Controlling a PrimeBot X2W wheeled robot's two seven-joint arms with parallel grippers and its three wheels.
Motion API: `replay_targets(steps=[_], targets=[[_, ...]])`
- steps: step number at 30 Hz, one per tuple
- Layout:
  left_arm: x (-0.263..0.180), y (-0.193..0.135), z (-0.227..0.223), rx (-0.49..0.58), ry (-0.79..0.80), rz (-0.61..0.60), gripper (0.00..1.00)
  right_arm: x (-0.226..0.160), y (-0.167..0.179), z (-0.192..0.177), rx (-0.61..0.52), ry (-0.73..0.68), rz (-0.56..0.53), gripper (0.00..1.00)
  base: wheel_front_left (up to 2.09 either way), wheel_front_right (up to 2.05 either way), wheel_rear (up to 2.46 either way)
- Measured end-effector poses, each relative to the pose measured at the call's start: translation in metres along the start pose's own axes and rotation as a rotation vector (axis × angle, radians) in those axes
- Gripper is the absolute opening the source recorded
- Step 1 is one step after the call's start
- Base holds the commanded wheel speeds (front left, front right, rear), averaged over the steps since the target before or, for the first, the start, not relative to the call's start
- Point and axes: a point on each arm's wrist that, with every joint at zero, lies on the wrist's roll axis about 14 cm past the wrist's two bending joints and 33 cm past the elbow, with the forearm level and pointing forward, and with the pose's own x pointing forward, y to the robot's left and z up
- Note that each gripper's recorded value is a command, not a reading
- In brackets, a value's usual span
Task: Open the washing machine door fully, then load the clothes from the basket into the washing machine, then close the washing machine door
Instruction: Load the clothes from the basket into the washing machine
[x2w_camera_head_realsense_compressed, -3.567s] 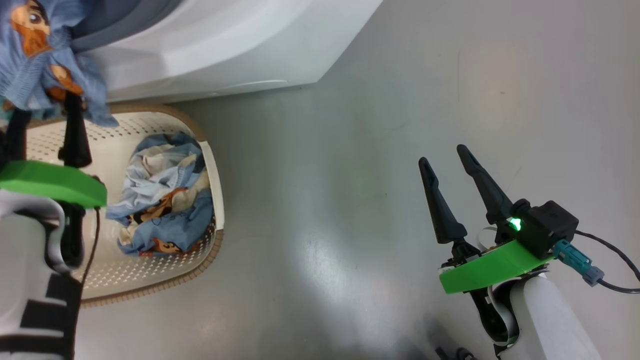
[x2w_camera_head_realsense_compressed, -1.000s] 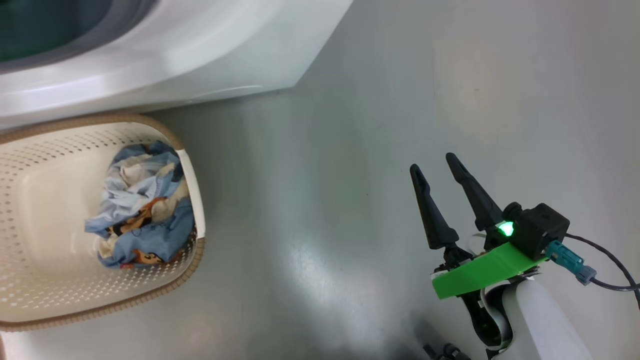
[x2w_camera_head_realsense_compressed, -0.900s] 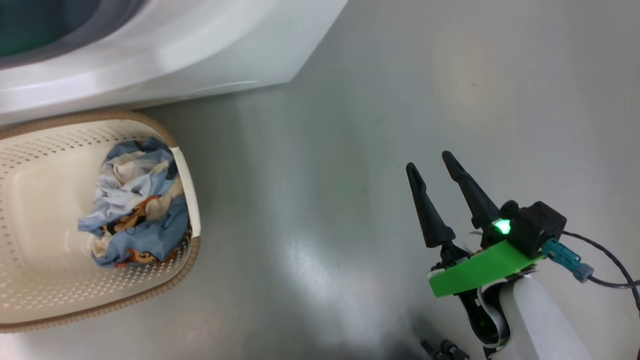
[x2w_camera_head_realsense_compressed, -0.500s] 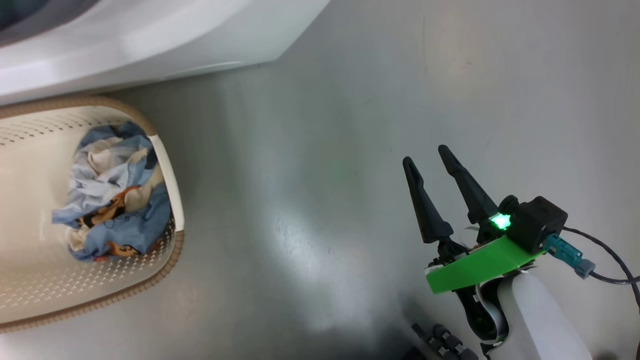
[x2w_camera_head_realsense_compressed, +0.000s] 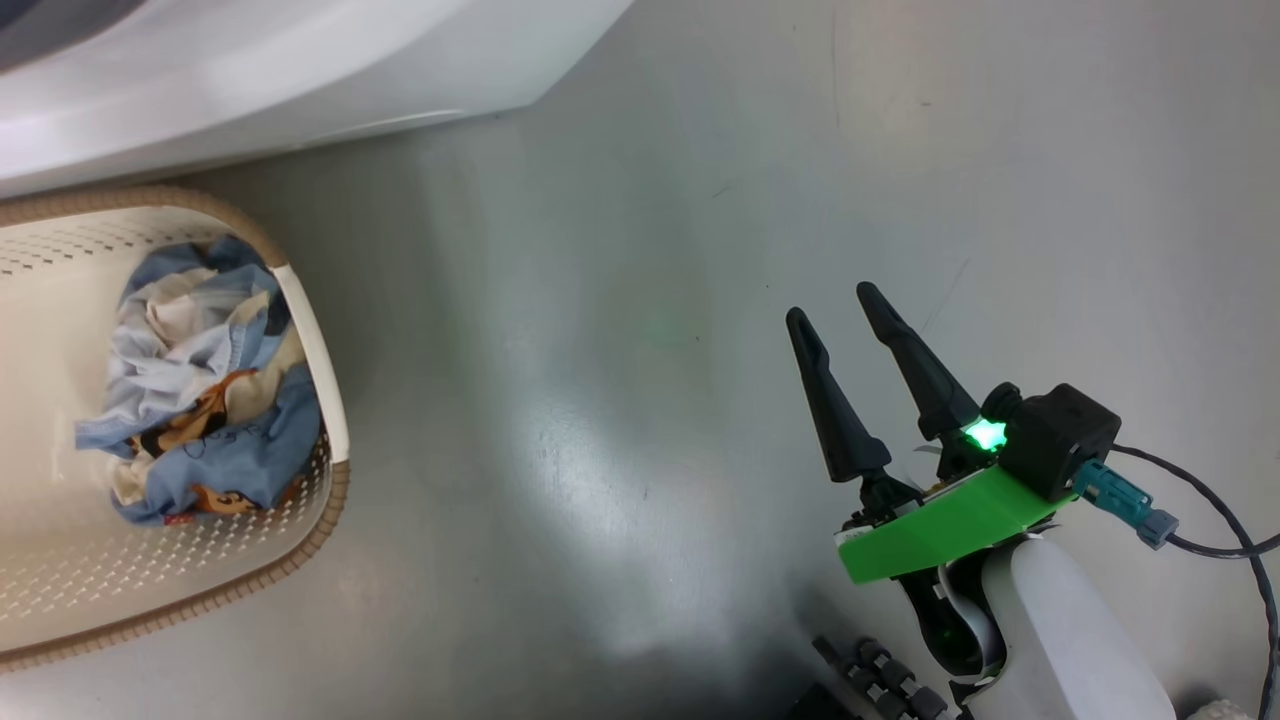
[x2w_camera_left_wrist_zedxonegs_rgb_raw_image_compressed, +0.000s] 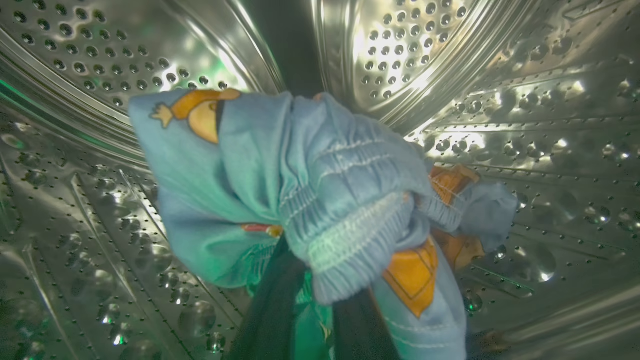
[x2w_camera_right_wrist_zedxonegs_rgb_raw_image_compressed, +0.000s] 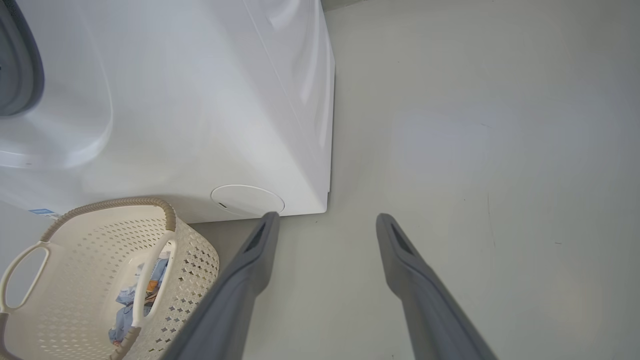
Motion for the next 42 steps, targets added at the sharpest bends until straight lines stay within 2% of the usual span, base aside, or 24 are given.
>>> replay_targets(steps=[5,6,7,8,9,10,11,23,34,42], targets=[[-0.002,0.0,-0.013,-0.024,0.048,-0.001,0.0,-0.001,0.0,0.003,-0.001,-0.006,0.0,1.0,0.0,0.0,0.0],[-0.003,0.0,-0.016,-0.028,0.061,0.0,0.09,-0.001,0.0,0.003,-0.002,-0.007,0.0,1.0,0.0,0.0,0.0],[-0.003,0.0,-0.019,-0.033,0.074,0.002,0.33,-0.001,0.0,0.003,-0.002,-0.007,-0.001,1.0,0.0,0.0,0.0],[-0.004,0.0,-0.022,-0.033,0.084,0.001,0.49,-0.001,0.0,0.003,-0.002,-0.007,-0.001,1.0,0.0,0.0,0.0],[-0.004,-0.001,-0.023,-0.031,0.089,0.0,0.85,-0.001,0.0,0.004,-0.002,-0.007,-0.001,1.0,0.0,0.0,0.0],[-0.004,-0.001,-0.023,-0.034,0.091,0.001,0.96,-0.002,0.0,0.004,-0.002,-0.008,-0.002,1.0,0.0,0.0,0.0],[-0.005,-0.001,-0.023,-0.031,0.093,0.0,1.0,-0.002,-0.001,0.004,-0.002,-0.009,-0.003,1.0,0.0,0.0,0.0],[-0.015,-0.007,0.001,-0.041,0.031,0.003,1.0,-0.002,0.005,0.018,0.001,-0.046,0.009,1.0,0.0,0.0,0.0],[-0.052,-0.002,0.002,-0.035,0.018,0.022,1.0,0.0,0.015,0.039,-0.013,-0.101,0.037,1.0,0.0,0.0,0.0],[-0.081,-0.013,0.033,-0.039,-0.062,0.005,1.0,-0.003,0.031,0.055,-0.037,-0.138,0.078,1.0,0.0,0.0,0.0]])
